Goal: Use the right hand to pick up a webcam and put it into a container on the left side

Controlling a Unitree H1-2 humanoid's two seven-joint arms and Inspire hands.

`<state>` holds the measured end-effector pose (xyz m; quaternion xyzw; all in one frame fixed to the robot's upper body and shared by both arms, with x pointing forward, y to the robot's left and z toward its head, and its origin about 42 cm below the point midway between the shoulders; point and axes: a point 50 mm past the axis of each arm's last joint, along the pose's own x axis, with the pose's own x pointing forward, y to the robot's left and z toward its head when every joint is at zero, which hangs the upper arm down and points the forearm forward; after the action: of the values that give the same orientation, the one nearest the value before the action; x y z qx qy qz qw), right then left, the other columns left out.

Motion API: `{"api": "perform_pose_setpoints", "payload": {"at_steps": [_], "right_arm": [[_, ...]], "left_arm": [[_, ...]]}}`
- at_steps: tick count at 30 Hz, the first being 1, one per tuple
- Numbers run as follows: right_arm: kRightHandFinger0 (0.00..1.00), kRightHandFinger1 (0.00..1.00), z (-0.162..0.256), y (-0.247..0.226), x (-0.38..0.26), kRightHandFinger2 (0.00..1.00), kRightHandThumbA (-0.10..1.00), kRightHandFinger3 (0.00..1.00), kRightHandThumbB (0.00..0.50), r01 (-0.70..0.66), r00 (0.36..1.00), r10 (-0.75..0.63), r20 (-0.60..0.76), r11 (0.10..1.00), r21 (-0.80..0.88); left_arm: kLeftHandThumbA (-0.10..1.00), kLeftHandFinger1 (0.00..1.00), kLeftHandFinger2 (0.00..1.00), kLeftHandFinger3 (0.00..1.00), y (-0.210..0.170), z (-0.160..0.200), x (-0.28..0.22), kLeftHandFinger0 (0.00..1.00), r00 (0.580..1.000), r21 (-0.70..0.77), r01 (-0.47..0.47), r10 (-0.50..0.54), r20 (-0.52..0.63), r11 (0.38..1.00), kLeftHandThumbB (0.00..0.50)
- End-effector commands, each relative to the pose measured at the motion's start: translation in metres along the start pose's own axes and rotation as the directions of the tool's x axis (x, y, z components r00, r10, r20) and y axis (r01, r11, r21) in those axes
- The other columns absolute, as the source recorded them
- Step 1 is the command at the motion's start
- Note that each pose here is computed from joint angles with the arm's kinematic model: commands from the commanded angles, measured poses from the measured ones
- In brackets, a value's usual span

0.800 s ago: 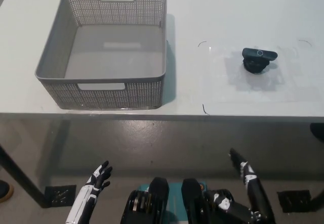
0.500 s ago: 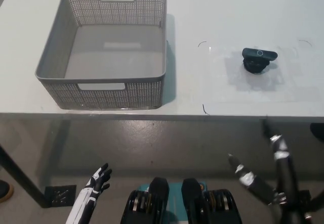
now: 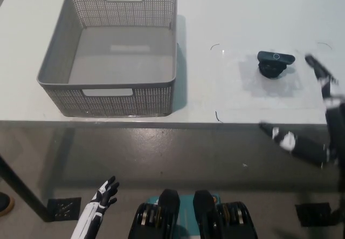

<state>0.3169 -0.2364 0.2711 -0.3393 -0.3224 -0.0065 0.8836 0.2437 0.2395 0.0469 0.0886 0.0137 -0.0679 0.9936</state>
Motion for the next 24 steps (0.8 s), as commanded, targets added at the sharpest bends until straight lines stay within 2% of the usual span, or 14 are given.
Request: {"api": "perform_pose_setpoints", "payload": {"at_steps": [1, 3, 5, 9, 12, 16, 21, 24], "right_arm": [[1.0, 1.0, -0.005, -0.027, 0.072, 1.0, 0.93, 1.0, 0.457, -0.114, 0.991, 0.101, -0.092, 0.981, -0.158], [1.0, 1.0, -0.011, -0.029, 0.104, 1.0, 0.93, 1.0, 0.489, -0.158, 0.983, 0.138, -0.119, 0.972, -0.172], [1.0, 1.0, -0.013, -0.03, 0.128, 1.0, 0.94, 1.0, 0.499, -0.192, 0.977, 0.167, -0.134, 0.96, -0.204], [1.0, 1.0, -0.022, -0.03, 0.181, 1.0, 0.93, 1.0, 0.5, -0.272, 0.952, 0.223, -0.211, 0.93, -0.245], [1.0, 1.0, -0.029, -0.028, 0.214, 1.0, 0.97, 1.0, 0.5, -0.341, 0.925, 0.264, -0.275, 0.894, -0.291], [1.0, 1.0, -0.038, -0.027, 0.247, 1.0, 0.96, 1.0, 0.5, -0.427, 0.877, 0.32, -0.358, 0.86, -0.278], [1.0, 1.0, -0.051, -0.023, 0.273, 1.0, 0.92, 1.0, 0.5, -0.478, 0.841, 0.351, -0.412, 0.838, -0.263], [1.0, 1.0, -0.058, -0.02, 0.28, 1.0, 0.93, 1.0, 0.5, -0.498, 0.824, 0.36, -0.438, 0.829, -0.255]], "left_arm": [[1.0, 1.0, 1.0, 1.0, 0.001, 0.005, -0.003, 1.0, 0.999, 0.003, 0.003, -0.003, 0.052, 1.0, 0.14], [1.0, 1.0, 1.0, 1.0, 0.001, 0.005, -0.004, 1.0, 0.999, 0.002, 0.002, -0.002, 0.047, 1.0, 0.142], [1.0, 1.0, 1.0, 1.0, 0.001, 0.004, -0.004, 1.0, 0.999, 0.003, -0.001, 0.0, 0.049, 1.0, 0.149], [1.0, 1.0, 1.0, 1.0, 0.002, 0.002, -0.005, 1.0, 0.999, 0.004, 0.002, -0.003, 0.046, 1.0, 0.154], [1.0, 1.0, 1.0, 1.0, 0.002, 0.002, -0.006, 1.0, 0.999, 0.0, 0.002, -0.002, 0.045, 1.0, 0.153], [1.0, 1.0, 1.0, 1.0, 0.002, 0.001, -0.006, 1.0, 0.999, 0.001, 0.006, -0.006, 0.05, 1.0, 0.141], [1.0, 1.0, 1.0, 1.0, 0.001, 0.001, -0.006, 1.0, 0.999, 0.006, 0.007, -0.007, 0.051, 1.0, 0.147], [1.0, 1.0, 1.0, 1.0, 0.001, 0.001, -0.006, 1.0, 0.999, 0.003, 0.007, -0.008, 0.053, 1.0, 0.139]]}}
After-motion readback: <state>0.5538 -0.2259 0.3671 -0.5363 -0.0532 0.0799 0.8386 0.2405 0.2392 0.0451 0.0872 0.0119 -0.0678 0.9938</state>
